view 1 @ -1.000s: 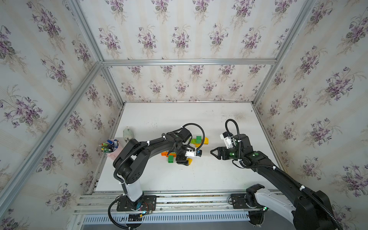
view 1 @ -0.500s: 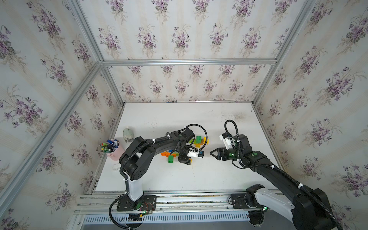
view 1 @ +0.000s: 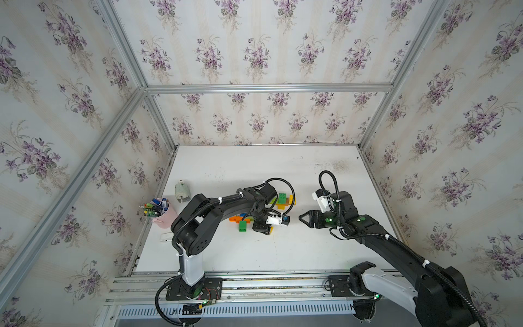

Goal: Assemble a fork with lego
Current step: Pick up the lego brick from the center of the board.

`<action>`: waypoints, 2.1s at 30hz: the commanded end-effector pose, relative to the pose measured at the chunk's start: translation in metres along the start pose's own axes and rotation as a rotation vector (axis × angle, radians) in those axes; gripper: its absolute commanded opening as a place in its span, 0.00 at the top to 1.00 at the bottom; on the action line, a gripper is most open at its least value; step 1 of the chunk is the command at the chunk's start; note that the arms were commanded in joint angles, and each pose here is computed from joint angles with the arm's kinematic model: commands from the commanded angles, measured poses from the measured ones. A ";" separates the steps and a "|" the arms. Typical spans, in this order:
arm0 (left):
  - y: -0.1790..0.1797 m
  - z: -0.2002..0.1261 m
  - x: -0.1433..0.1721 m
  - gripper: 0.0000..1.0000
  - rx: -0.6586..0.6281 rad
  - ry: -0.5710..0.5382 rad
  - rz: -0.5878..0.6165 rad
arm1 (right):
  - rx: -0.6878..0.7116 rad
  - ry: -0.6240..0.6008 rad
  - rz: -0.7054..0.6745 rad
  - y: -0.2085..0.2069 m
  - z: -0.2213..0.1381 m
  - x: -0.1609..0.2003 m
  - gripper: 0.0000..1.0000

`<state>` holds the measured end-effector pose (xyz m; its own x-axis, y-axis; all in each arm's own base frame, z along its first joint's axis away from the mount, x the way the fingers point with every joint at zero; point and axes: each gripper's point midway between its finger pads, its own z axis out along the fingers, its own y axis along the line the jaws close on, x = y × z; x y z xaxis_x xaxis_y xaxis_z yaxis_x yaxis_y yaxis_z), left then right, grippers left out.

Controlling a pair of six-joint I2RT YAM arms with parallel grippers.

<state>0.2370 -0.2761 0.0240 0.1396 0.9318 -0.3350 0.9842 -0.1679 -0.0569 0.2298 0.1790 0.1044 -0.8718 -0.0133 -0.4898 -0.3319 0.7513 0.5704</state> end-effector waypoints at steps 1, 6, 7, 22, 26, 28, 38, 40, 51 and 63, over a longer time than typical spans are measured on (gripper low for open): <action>-0.002 -0.001 -0.001 0.54 0.014 0.000 -0.002 | 0.007 -0.017 0.000 -0.001 0.001 -0.006 0.28; 0.000 -0.001 -0.001 0.46 0.008 -0.001 -0.002 | 0.001 -0.016 -0.003 0.000 0.001 -0.006 0.28; 0.000 -0.001 -0.001 0.46 0.011 0.000 0.000 | 0.002 -0.016 -0.001 0.000 0.001 -0.006 0.28; -0.003 0.001 -0.004 0.59 0.045 0.017 -0.004 | -0.005 -0.004 0.005 -0.001 0.003 -0.003 0.29; -0.003 0.001 -0.005 0.72 0.046 0.015 -0.016 | 0.008 -0.005 0.006 -0.003 0.002 -0.004 0.29; -0.003 0.000 -0.005 0.88 0.048 0.015 -0.026 | 0.016 -0.010 0.007 -0.003 0.001 -0.005 0.28; 0.004 -0.017 0.003 0.87 -0.053 0.061 -0.080 | 0.000 -0.029 0.016 -0.001 -0.003 -0.020 0.24; 0.008 -0.024 0.004 0.86 -0.119 0.047 -0.092 | 0.000 -0.033 0.010 0.000 -0.003 -0.026 0.23; 0.041 -0.079 0.018 0.93 -0.368 0.084 -0.226 | -0.044 -0.042 0.026 -0.001 0.009 -0.054 0.22; 0.076 -0.126 0.018 0.89 -0.472 0.028 -0.293 | -0.146 -0.066 0.184 -0.008 0.033 -0.076 0.19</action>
<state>0.3260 -0.2297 0.1296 -0.1369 0.9403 -0.3116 0.9194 0.2377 0.3134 0.3007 0.1887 0.1054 -0.9046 0.1034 -0.4136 -0.2345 0.6897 0.6851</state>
